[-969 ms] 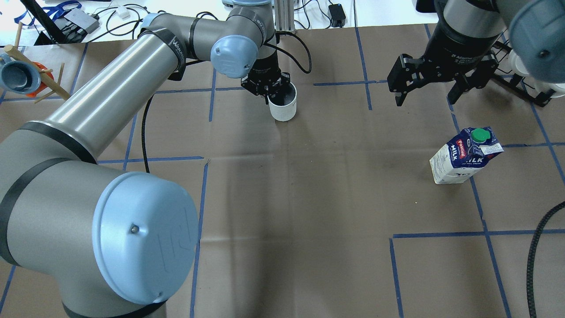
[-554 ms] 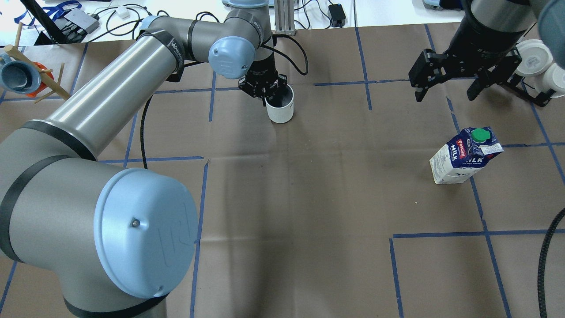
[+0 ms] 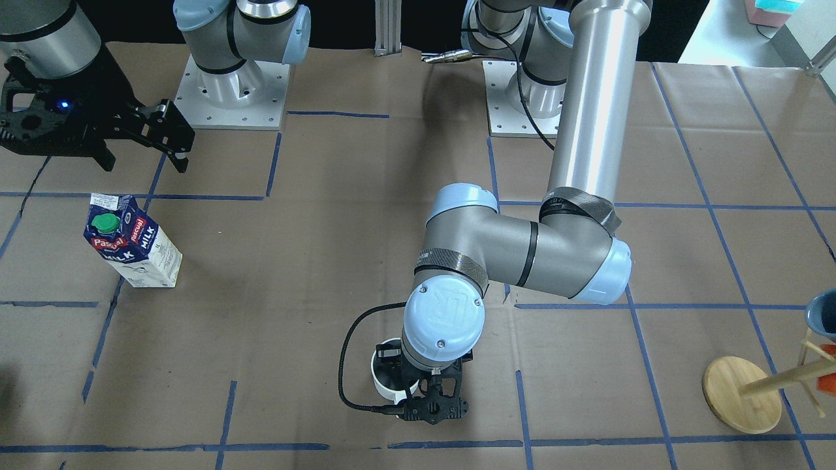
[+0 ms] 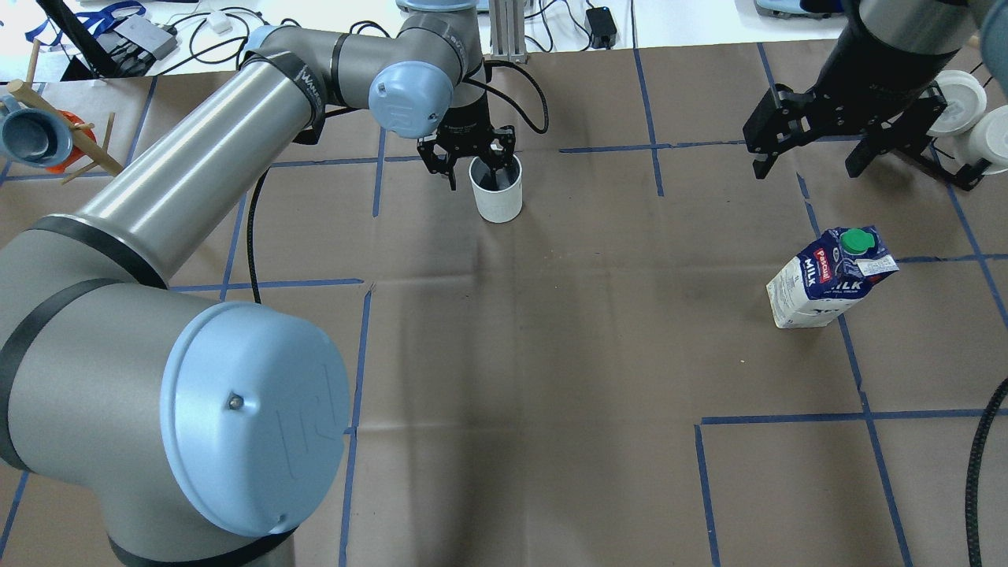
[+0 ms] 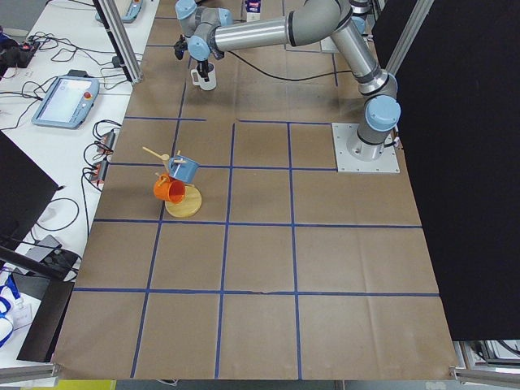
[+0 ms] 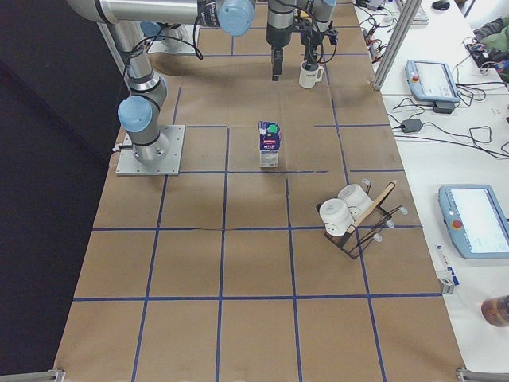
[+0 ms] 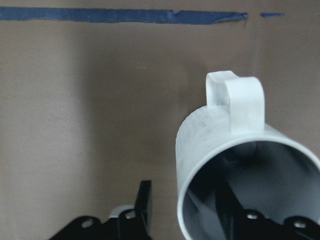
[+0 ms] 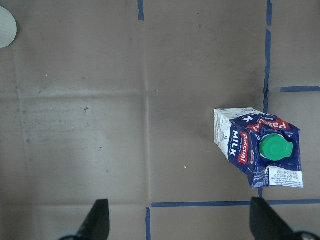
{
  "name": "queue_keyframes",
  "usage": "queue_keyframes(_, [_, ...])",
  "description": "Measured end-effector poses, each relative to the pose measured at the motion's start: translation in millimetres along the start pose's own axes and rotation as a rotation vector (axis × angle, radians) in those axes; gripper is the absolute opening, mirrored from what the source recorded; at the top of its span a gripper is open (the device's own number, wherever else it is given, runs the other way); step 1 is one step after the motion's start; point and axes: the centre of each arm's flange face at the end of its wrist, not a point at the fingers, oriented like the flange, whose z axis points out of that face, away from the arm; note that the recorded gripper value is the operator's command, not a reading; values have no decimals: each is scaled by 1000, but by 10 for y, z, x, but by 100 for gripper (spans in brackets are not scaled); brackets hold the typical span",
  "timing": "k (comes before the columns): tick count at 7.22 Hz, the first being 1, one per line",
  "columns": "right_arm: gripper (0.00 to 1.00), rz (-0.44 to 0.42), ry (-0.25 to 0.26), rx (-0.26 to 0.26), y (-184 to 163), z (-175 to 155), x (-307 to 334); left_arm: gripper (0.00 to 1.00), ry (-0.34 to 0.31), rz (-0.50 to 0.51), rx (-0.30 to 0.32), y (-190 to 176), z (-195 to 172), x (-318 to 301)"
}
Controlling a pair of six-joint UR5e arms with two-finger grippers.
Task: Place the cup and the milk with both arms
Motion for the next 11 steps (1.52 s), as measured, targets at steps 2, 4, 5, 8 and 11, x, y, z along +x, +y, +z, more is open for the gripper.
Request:
queue_keyframes(2, [100, -59, 5, 0, -34, 7, 230, 95, -8, 66, -22, 311, -648, -319])
queue_keyframes(4, [100, -82, -5, -17, -44, 88, 658, 99, -3, 77, -17, 1183, -1336, -771])
queue_keyframes(5, [100, -91, -11, -31, -26, 173, 840, 99, 5, 64, 2, 1754, -1547, -1043])
queue_keyframes(8, [100, -159, -18, -41, 1, 306, 1138, 100, 9, 8, -8, 2773, -1822, -1535])
queue_keyframes(11, [100, -130, -23, -32, -30, 524, 1160, 100, 9, 1, -5, 2856, -1857, -1582])
